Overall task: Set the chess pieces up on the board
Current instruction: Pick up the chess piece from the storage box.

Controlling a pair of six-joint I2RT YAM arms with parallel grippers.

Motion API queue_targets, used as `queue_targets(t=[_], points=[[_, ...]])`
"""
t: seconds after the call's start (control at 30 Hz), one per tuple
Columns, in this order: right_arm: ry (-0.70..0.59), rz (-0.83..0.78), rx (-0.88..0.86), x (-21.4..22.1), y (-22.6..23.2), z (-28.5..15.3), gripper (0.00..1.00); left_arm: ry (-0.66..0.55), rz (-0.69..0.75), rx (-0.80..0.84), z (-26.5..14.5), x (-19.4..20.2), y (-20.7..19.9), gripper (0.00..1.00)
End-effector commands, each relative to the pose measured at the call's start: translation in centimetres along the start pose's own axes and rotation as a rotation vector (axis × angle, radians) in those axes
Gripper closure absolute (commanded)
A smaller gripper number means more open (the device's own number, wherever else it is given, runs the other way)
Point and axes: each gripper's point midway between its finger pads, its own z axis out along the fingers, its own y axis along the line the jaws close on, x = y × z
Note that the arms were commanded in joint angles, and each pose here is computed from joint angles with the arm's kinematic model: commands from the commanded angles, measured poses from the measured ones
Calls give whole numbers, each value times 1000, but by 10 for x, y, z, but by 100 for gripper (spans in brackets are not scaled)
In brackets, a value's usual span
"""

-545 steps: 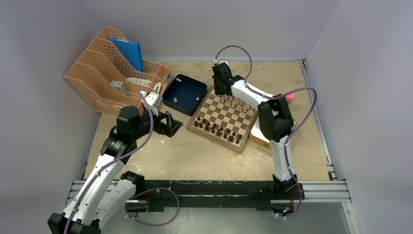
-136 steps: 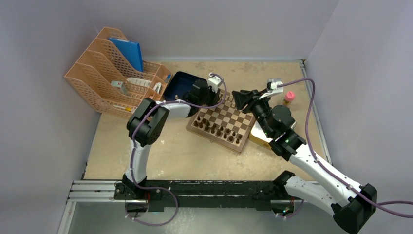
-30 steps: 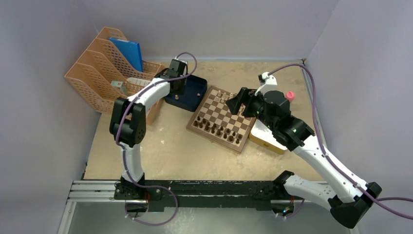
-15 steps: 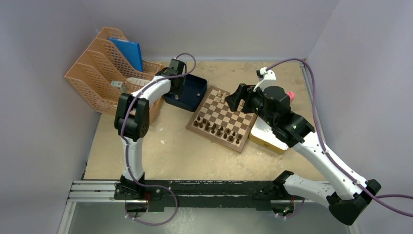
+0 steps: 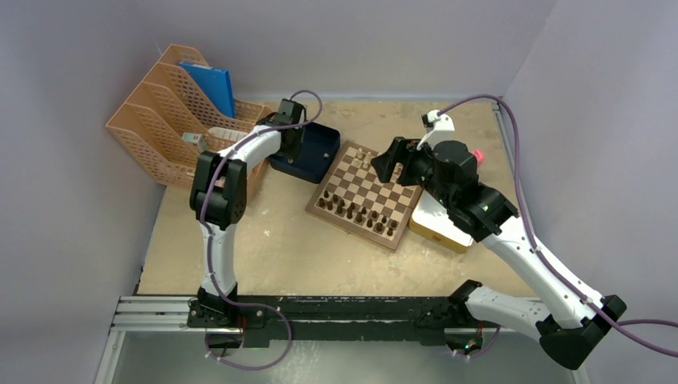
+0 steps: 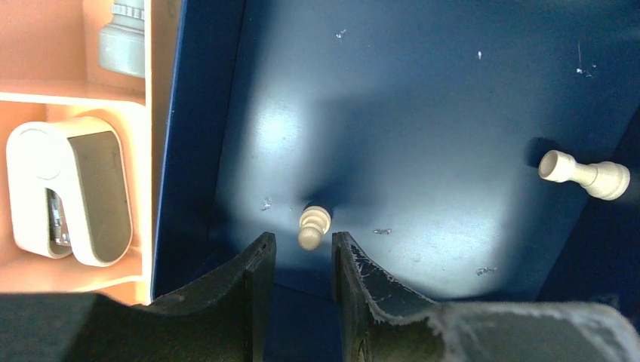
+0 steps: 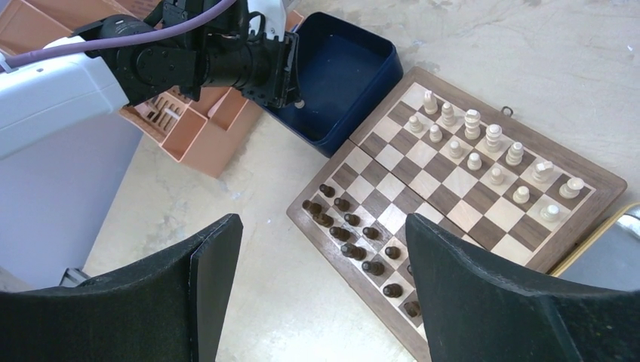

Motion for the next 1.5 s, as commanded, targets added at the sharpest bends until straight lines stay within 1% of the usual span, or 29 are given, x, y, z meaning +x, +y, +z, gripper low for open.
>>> queue_targets(t=[0.0,0.13,0.33,0.4,0.6,0.77,1.0,1.17,1.27,1.47], points=[[-73,-5,-9,-26,7,-11,19,-18,4,19,4,-7,0,69],[-76,-5,-6,-28,7,-13,19,-14,3,31,6,-5,-3,75],[-71,-9,-1,-29,6,-14,19,-26,9,45,3,-9,-5,89],[-68,-12,1,-29,6,-14,19,-30,8,53,-2,-13,-5,91],[-66,-28,0,-32,7,-15,19,-62,4,82,-23,-32,-8,94],[-77,-37,22,-37,3,-23,19,-56,-9,95,-40,-37,-8,96],[-98,-29,26,-40,1,-34,19,-113,-17,133,-79,-54,-11,96],[-112,-13,33,-42,-1,-39,20,-178,29,164,-105,-76,-29,95],[-117,-11,35,-47,0,-43,20,-188,69,177,-113,-84,-45,95],[-141,-7,60,-55,-4,-56,20,-230,152,251,-133,-86,-112,95]])
